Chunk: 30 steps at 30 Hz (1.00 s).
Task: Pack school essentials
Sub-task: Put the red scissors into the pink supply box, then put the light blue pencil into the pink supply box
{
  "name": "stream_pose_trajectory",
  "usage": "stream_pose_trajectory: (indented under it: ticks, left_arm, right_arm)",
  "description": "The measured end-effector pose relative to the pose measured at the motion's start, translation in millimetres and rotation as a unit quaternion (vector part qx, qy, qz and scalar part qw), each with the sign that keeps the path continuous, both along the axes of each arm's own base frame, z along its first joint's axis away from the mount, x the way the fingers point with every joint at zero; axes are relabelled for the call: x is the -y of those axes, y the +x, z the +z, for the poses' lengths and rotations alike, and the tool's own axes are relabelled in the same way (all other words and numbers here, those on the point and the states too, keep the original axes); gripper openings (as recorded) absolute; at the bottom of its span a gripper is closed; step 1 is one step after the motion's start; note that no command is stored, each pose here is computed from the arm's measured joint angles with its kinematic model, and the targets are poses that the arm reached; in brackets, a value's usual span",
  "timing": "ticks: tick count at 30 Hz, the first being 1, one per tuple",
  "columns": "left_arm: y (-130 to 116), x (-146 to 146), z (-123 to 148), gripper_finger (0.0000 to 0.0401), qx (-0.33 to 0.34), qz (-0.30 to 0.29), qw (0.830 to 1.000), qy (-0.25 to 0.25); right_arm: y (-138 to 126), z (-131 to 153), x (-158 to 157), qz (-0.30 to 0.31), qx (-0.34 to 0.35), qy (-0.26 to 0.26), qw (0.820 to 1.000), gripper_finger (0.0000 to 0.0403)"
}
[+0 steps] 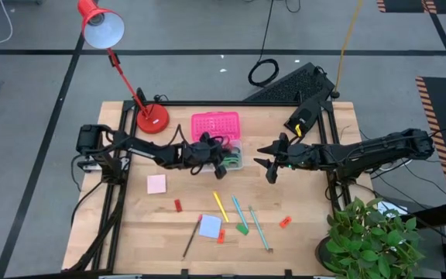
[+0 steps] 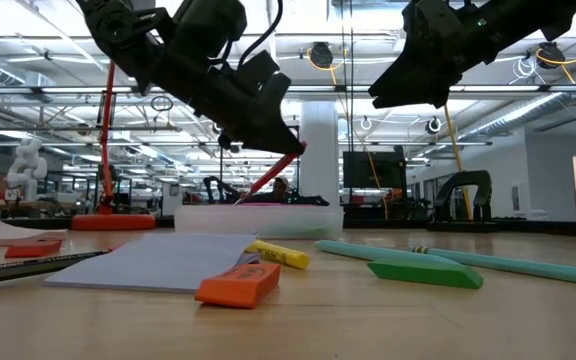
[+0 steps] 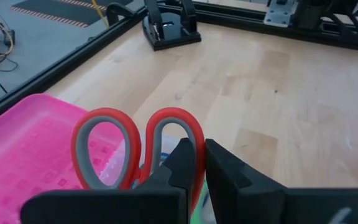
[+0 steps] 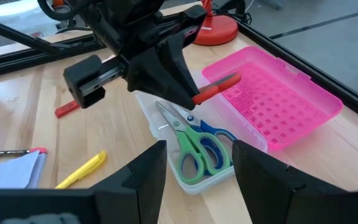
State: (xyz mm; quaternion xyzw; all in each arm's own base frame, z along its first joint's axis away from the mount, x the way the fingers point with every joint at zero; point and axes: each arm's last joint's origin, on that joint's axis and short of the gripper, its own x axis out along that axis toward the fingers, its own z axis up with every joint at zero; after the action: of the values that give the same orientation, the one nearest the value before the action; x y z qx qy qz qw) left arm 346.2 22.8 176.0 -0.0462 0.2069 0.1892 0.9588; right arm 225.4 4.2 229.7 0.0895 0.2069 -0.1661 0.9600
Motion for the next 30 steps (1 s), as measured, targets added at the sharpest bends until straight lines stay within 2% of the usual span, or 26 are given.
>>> stream_pose_trajectory:
  ticks: [11,21,30]
  left_arm:
    - [-1.0,2.0,-2.9,0.0033,-0.015,-0.021,1.000,-0.011]
    - [-1.5,2.2,-4.0,0.0081,-0.020,-0.021,0.999,-0.015]
    - [-1.9,2.3,-2.4,0.0085,-0.018,-0.023,0.999,-0.015]
  right_arm:
    - [-0.2,-0.5,0.0,0.002,-0.004,-0.003,1.000,0.0178]
    - [-0.6,-1.2,0.0,0.002,-0.008,-0.003,1.000,0.0178]
    - [-0.6,-1.2,0.0,0.002,-0.008,-0.003,1.000,0.0178]
